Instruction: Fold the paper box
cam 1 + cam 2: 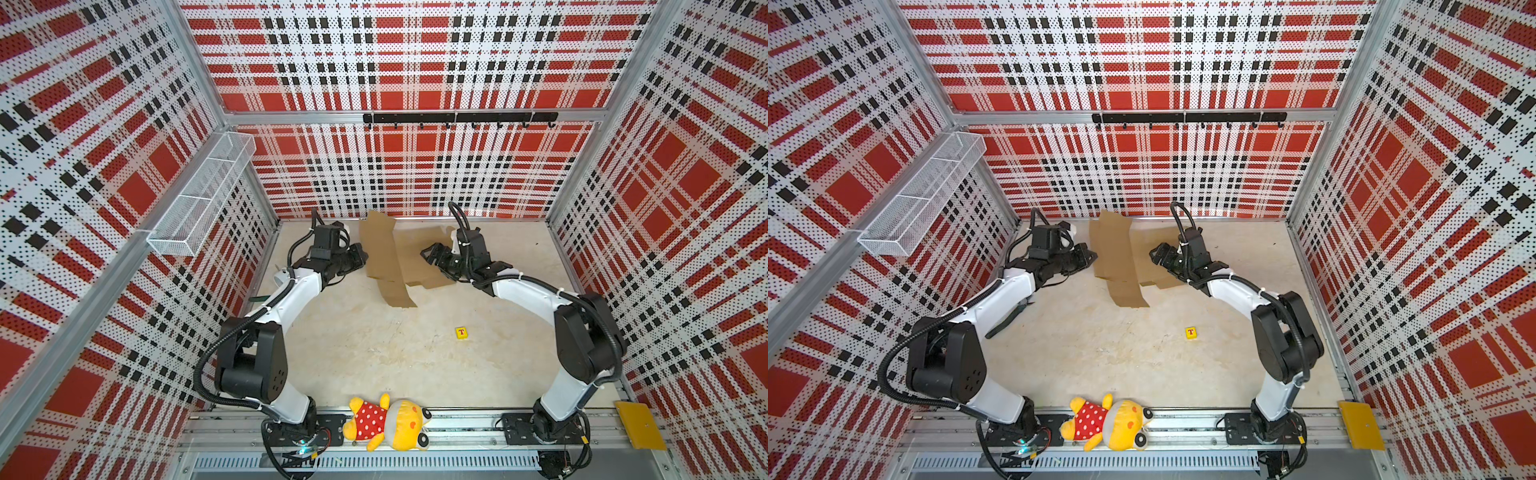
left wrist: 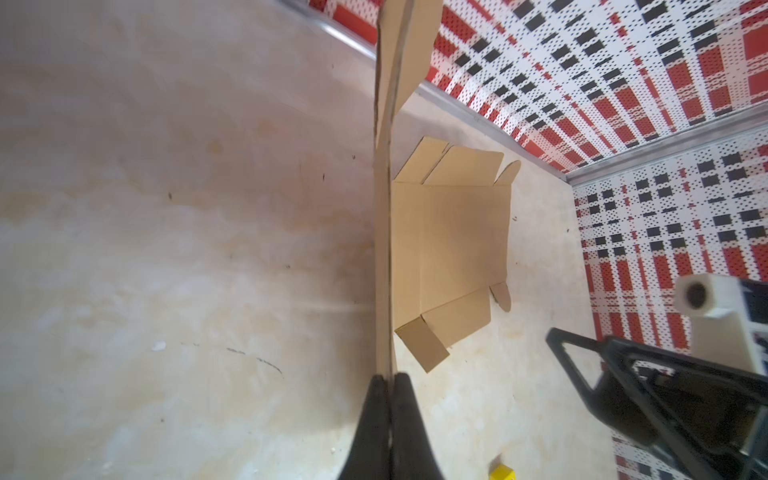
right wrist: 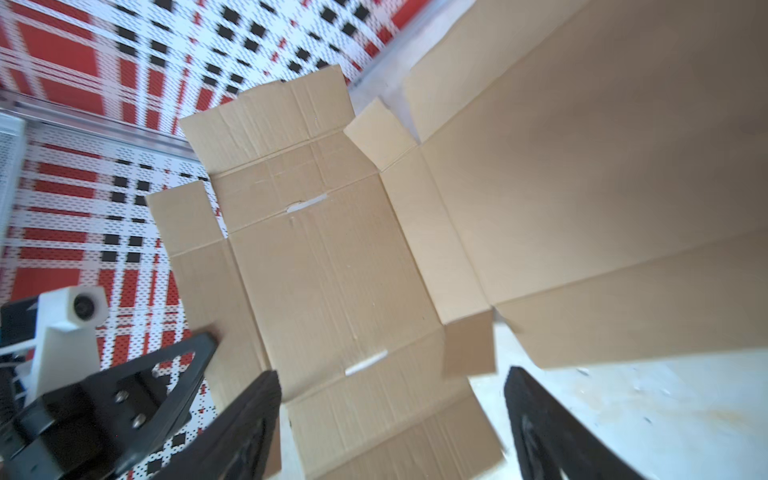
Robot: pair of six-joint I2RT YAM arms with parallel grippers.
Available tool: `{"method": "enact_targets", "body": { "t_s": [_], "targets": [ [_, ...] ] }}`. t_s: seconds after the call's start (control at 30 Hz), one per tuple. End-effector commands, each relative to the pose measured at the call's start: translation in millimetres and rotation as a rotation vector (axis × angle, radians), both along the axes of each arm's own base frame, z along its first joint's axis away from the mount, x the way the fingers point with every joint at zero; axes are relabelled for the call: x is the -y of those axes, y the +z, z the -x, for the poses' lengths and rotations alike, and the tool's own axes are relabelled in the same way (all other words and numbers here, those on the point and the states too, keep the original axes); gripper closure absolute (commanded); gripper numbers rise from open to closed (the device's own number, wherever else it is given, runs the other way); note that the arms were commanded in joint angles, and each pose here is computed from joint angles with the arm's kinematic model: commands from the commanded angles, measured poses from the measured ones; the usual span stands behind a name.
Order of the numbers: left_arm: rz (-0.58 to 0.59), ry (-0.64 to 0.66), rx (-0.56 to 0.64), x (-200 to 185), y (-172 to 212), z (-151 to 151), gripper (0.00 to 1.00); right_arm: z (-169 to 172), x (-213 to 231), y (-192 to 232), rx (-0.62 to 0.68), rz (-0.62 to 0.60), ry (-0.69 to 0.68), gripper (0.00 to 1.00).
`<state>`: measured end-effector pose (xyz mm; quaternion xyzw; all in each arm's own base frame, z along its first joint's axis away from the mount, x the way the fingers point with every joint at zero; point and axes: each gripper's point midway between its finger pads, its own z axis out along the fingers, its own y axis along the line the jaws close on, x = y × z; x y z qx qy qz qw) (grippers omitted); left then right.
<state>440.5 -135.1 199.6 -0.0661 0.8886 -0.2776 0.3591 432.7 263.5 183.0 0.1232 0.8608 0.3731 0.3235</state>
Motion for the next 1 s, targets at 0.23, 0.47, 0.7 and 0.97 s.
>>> {"method": "enact_targets", "body": {
  "t_s": [0.23, 0.47, 0.7, 0.97],
  "targets": [
    [-0.574, -0.269, 0.262, -0.5, 68.1, -11.3, 1.0, 9.9, 28.6, 51.5, 0.102, 0.076, -0.015, 0.13],
    [-0.9, -0.502, 0.482, 23.3, 118.4, -6.0, 1.0, 17.9, 24.4, 83.4, 0.139, 0.01, 0.01, 0.16],
    [-1.104, -0.7, 0.522, 47.8, 113.4, 14.1, 0.98, 29.2, 7.1, 104.7, 0.061, -0.162, 0.047, 0.27],
    [-1.23, -0.651, 0.586, 65.1, 100.4, -0.1, 0.98, 30.8, -13.2, 132.8, 0.049, -0.272, 0.03, 0.3]
  ]
}}
